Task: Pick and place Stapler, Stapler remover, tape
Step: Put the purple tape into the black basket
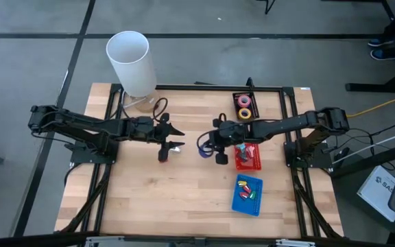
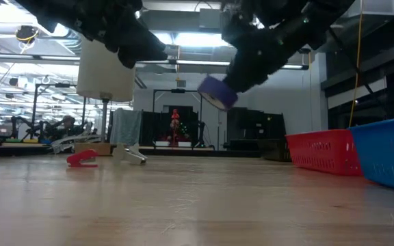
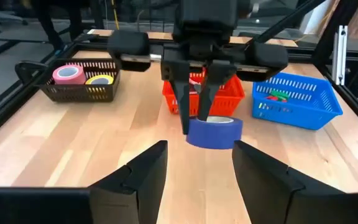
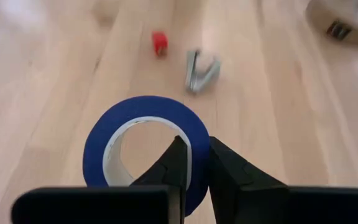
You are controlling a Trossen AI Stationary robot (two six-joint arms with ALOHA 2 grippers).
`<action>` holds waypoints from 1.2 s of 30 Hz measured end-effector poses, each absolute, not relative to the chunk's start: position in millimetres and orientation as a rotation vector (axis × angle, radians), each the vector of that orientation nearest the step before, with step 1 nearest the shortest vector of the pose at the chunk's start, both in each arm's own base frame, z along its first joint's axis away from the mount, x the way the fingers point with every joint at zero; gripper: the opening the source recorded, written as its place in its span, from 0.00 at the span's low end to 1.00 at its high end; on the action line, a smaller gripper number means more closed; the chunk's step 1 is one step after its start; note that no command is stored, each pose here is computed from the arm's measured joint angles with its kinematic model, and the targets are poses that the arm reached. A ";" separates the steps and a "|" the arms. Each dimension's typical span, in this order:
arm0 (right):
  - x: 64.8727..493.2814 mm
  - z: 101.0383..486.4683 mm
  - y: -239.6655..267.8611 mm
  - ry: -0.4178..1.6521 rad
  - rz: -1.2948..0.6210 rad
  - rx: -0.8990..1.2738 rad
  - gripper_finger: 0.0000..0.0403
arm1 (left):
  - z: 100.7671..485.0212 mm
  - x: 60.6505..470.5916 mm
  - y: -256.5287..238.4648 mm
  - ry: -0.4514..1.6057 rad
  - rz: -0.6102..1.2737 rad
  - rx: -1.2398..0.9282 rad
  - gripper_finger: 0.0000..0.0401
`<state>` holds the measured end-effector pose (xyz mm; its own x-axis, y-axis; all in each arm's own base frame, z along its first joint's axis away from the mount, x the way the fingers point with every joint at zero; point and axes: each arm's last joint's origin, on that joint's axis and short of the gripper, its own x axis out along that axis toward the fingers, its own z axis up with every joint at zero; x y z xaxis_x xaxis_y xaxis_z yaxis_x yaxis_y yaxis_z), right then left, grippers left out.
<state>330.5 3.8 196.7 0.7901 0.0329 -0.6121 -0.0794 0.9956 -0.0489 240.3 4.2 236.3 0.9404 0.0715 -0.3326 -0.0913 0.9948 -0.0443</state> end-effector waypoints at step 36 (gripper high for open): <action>247.7 258.2 -62.9 0.804 -0.090 -0.137 0.09 | 232.6 239.0 5.7 0.370 0.151 -0.098 0.45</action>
